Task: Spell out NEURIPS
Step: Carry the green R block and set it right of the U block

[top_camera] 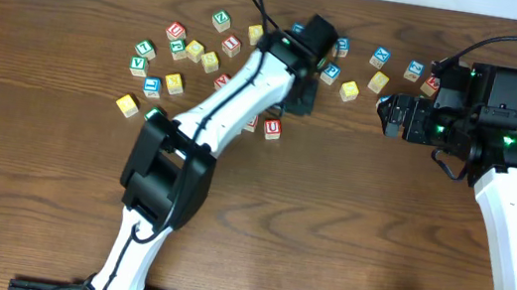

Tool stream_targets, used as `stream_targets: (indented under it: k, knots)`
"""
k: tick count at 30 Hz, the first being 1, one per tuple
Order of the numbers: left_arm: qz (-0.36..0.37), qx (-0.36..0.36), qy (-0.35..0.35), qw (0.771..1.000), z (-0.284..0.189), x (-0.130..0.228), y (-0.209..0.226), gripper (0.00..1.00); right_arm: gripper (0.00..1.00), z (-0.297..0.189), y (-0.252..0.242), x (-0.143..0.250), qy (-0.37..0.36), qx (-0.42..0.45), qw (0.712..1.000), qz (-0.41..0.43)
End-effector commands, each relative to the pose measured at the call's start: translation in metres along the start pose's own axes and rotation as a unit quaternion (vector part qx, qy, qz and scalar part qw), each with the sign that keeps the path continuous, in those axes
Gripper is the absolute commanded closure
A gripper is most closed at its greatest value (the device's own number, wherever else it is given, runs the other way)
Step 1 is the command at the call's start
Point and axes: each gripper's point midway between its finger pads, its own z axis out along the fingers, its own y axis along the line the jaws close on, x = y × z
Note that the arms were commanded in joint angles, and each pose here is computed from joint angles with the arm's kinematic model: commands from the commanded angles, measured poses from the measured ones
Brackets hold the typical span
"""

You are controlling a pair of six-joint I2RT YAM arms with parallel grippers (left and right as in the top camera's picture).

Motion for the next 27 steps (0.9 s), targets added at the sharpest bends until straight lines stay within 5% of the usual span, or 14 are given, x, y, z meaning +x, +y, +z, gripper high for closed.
stream_targets:
  k: [1, 27]
  knots:
    - [-0.015, -0.007, 0.012, 1.000, -0.001, 0.013, -0.009, 0.67, 0.01, 0.000, 0.003, -0.003, 0.002, -0.003, 1.000, 0.004]
    - [-0.038, -0.024, -0.014, 0.999, 0.053, 0.024, -0.003, 0.66, 0.01, 0.000, 0.003, -0.001, 0.006, -0.002, 1.000, 0.005]
